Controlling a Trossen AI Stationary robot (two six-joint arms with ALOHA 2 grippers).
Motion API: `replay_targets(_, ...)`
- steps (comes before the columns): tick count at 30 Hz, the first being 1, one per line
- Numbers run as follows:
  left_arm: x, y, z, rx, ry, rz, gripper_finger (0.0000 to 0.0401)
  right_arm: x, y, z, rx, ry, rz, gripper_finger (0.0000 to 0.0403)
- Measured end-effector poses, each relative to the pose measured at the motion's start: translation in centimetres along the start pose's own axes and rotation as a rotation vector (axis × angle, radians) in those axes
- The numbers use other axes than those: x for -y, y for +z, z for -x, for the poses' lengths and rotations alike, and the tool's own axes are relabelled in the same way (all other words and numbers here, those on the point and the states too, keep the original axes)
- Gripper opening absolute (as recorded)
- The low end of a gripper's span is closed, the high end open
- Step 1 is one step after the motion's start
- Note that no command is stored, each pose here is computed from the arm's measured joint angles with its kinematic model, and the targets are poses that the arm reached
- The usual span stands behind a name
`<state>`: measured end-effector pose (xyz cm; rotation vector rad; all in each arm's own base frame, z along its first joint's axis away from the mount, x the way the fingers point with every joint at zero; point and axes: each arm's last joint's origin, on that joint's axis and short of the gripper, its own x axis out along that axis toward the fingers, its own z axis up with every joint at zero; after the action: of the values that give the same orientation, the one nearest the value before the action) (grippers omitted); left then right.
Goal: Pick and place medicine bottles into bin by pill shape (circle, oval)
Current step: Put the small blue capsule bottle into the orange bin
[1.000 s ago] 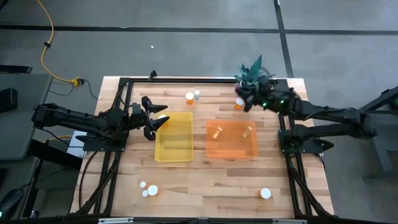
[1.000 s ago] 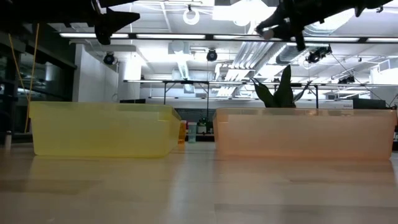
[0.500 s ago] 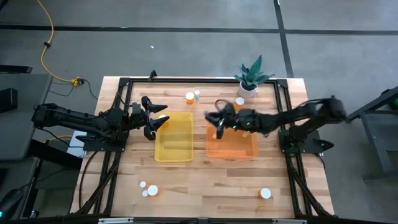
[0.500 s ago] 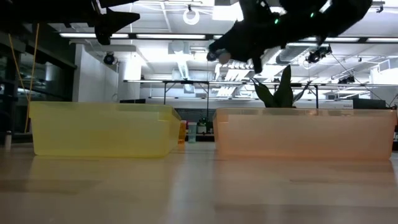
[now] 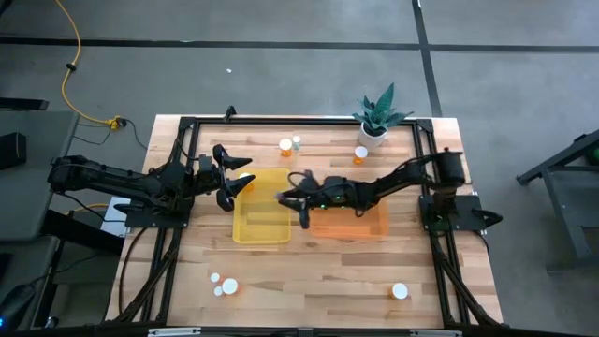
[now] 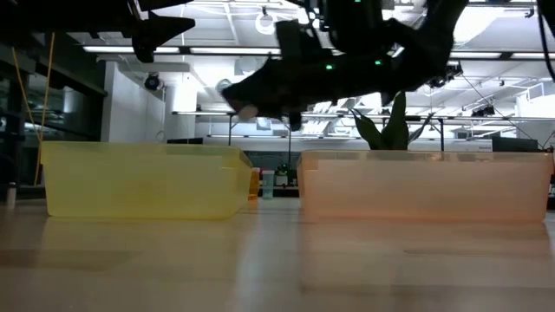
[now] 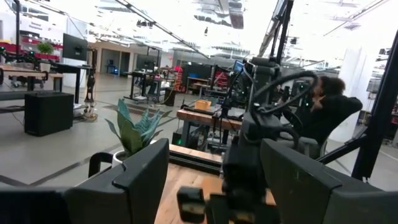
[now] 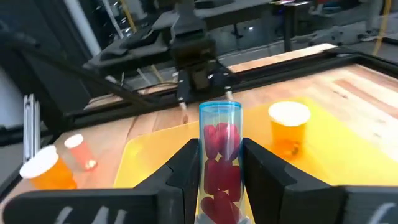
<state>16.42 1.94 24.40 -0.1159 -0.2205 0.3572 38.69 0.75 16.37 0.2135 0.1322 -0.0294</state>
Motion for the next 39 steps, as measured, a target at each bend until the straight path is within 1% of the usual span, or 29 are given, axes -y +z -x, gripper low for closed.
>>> replay_targets(6, 0.0, -0.1, 0.0, -0.007, 0.001, -0.002, 0.0241, -0.1, -0.8, -2.6, -0.096, -0.009, 0.021, 0.0092)
replay_targets(14, 0.0, -0.3, 0.0, -0.029, 0.003, -0.009, 0.0241, -0.4, -1.7, -5.6, -0.212, 0.034, 0.038, 0.0092)
replay_targets(18, 0.0, -0.3, 0.0, -0.029, 0.002, -0.009, 0.0241, -0.5, -2.2, -5.9, -0.266, 0.029, 0.049, 0.0092)
replay_targets(20, 0.0, -0.3, 0.0, -0.029, 0.003, -0.009, 0.0241, -0.4, -2.5, -5.9, -0.292, 0.027, 0.074, 0.0092)
replay_targets(25, 0.0, -0.3, 0.0, -0.028, 0.003, -0.009, 0.0241, -0.4, -2.5, -5.9, -0.298, 0.029, 0.092, 0.0092)
replay_targets(29, 0.0, -0.3, 0.0, -0.028, 0.003, -0.009, 0.0241, -0.5, -2.5, -5.8, -0.299, 0.036, 0.135, 0.0092)
replay_targets(33, 0.0, -0.3, 0.0, -0.028, 0.003, -0.009, 0.0241, -0.7, -2.6, -5.8, -0.298, 0.031, 0.146, 0.0114)
replay_targets(37, 0.0, -0.3, 0.0, -0.028, 0.003, -0.016, 0.0241, -1.1, -2.7, -5.8, -0.287, -0.036, 0.175, 0.0158)
replay_targets(39, 0.0, -0.3, 0.0, -0.028, 0.002, -0.025, 0.0241, -1.4, -2.8, -5.8, -0.285, -0.05, 0.201, 0.0183)
